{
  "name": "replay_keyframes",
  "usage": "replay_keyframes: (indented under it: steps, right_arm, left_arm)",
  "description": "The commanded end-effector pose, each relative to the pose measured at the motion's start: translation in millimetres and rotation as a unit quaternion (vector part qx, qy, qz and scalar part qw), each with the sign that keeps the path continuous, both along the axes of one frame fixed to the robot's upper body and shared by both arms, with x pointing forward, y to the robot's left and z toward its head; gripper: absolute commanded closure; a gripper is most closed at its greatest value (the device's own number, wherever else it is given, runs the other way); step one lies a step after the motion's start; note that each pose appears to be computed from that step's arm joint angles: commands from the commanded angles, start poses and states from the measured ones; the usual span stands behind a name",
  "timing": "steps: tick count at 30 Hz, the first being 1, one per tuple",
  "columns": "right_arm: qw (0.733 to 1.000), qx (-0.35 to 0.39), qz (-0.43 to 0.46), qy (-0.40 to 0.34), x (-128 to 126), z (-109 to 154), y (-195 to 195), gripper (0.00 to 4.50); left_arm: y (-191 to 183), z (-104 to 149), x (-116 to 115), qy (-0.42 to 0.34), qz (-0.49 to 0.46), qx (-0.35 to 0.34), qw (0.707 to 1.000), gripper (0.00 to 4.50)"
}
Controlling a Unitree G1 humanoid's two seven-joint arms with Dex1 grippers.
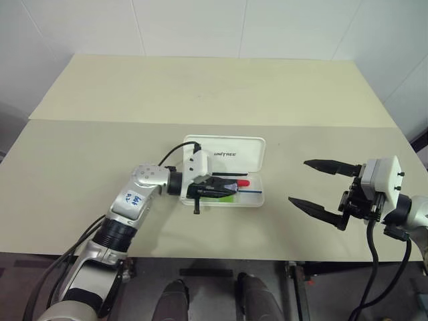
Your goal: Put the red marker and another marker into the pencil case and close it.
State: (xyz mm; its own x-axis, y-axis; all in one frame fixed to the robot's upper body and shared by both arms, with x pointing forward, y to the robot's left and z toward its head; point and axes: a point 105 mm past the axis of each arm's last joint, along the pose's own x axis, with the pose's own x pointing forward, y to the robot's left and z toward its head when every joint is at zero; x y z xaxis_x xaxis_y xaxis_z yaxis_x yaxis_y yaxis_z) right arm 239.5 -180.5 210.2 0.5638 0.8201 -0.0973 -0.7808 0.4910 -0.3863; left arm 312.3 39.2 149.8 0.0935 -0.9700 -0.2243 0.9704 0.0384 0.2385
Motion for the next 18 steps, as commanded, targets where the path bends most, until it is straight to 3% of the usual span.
replay_keyframes:
  steps: [1, 18]
  right_arm:
    - [1.000, -0.006, 0.001, -0.023, -5.9, 11.7, 2.2, 0.00]
    - [0.999, 0.010, -0.007, -0.041, -9.4, 16.0, 13.0, 0.00]
  left_arm:
    - [-17.0, 7.0, -1.9, -0.023, -0.024, 0.000, 0.999, 4.17]
    - [-38.9, -8.6, 10.7, -0.029, -0.029, 0.024, 0.999, 4.17]
